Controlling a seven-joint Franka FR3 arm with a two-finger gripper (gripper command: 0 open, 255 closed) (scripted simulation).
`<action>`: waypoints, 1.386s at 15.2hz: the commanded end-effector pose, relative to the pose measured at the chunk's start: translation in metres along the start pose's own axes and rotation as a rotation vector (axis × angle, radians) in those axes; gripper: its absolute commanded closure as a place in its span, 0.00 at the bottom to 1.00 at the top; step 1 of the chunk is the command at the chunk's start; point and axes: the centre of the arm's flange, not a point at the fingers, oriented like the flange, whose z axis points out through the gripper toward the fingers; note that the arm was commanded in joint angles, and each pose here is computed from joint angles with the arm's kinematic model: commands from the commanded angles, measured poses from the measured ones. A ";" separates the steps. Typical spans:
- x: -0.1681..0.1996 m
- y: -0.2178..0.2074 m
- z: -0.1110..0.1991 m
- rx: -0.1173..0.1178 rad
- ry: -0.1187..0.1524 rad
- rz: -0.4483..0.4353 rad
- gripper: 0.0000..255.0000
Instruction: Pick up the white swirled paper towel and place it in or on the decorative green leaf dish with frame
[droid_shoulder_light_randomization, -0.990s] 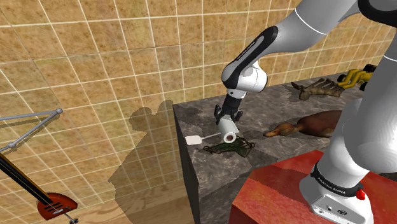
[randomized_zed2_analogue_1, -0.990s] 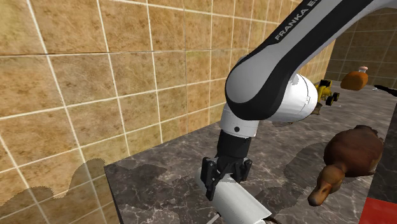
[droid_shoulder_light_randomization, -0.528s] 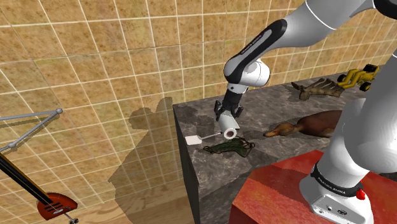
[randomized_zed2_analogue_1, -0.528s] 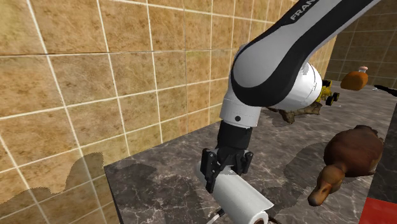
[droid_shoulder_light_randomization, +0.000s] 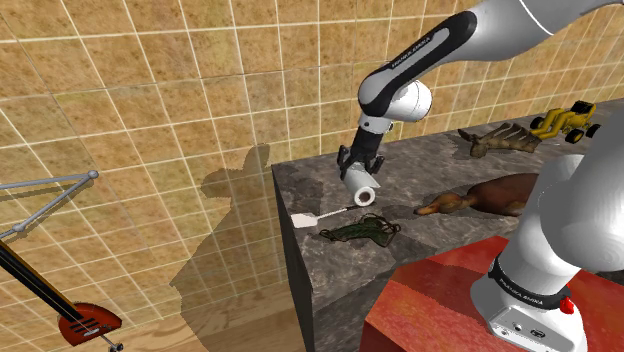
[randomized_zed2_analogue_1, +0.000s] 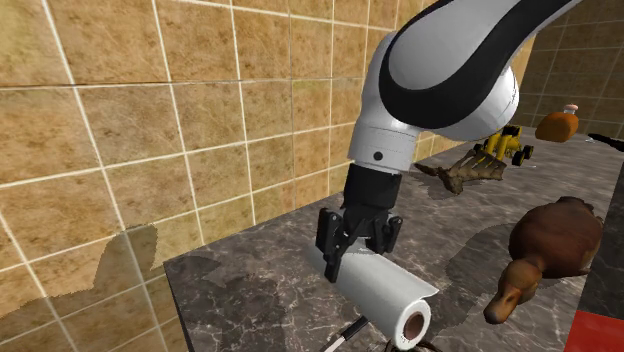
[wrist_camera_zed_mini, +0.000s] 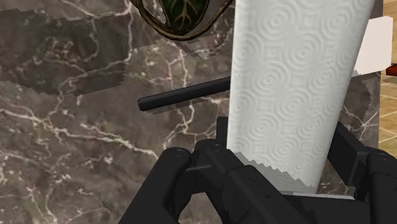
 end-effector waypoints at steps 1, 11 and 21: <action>0.000 -0.003 -0.010 -0.001 0.000 0.000 1.00; -0.033 -0.015 -0.048 -0.001 0.000 0.000 1.00; -0.142 -0.013 -0.038 -0.001 0.000 0.000 1.00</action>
